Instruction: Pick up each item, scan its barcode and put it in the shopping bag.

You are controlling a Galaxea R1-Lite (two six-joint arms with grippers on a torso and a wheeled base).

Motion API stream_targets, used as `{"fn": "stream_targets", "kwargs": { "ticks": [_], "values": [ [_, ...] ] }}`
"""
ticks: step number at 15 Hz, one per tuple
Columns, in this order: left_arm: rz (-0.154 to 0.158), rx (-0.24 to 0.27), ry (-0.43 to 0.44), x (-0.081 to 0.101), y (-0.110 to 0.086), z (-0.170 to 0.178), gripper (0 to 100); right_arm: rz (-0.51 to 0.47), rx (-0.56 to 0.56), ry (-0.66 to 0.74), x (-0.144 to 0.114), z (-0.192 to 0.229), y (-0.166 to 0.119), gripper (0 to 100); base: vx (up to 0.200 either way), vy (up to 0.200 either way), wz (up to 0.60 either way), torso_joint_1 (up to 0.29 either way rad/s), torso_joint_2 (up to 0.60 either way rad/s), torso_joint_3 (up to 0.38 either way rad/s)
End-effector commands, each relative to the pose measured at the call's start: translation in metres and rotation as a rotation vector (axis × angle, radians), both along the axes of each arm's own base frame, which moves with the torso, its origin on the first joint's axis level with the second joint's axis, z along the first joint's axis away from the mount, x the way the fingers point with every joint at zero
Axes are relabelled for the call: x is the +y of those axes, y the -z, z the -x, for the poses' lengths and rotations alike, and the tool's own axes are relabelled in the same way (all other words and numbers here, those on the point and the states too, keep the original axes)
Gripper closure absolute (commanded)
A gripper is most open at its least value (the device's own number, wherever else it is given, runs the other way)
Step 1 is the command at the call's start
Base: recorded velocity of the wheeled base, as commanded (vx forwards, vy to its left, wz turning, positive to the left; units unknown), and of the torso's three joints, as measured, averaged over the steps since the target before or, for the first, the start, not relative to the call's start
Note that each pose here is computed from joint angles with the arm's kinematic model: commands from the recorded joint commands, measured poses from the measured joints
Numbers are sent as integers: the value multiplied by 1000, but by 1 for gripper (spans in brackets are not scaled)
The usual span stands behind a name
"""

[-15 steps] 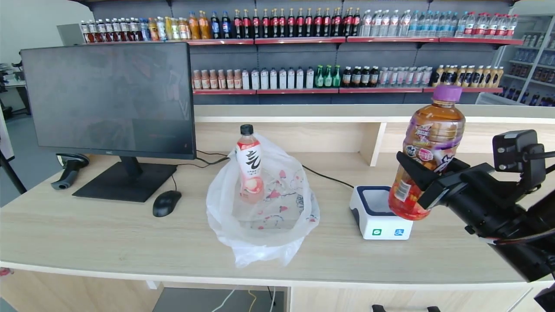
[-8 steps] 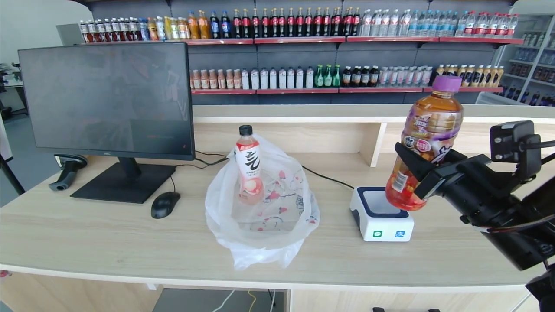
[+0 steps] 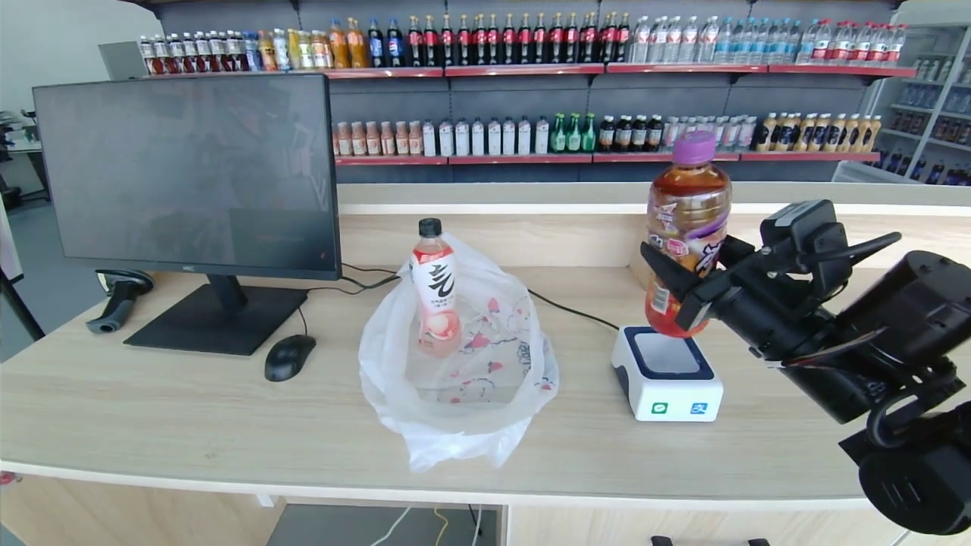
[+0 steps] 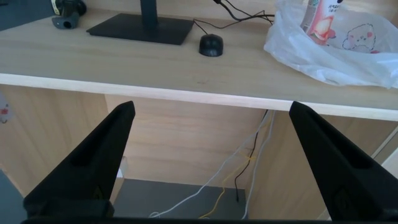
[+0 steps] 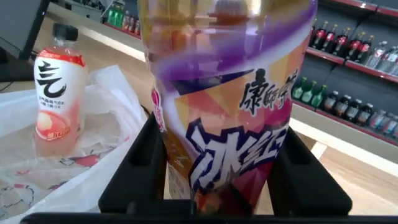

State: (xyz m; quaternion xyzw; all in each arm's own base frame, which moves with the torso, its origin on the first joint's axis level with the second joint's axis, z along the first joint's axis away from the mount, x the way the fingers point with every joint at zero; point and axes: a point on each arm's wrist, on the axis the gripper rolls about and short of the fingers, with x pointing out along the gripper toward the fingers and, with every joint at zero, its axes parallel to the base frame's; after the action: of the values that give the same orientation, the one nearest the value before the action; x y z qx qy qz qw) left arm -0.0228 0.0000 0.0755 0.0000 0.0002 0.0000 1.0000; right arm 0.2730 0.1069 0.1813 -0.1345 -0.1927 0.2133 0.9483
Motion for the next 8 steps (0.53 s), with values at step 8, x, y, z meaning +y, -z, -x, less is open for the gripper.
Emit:
{"fn": "stream_targets", "kwargs": {
  "ticks": [8],
  "values": [
    [2, -7, 0, 0, -1, 0, 0, 345, -178, 89, -16, -8, 4, 100, 0, 0, 0, 0, 0, 0]
  ]
}}
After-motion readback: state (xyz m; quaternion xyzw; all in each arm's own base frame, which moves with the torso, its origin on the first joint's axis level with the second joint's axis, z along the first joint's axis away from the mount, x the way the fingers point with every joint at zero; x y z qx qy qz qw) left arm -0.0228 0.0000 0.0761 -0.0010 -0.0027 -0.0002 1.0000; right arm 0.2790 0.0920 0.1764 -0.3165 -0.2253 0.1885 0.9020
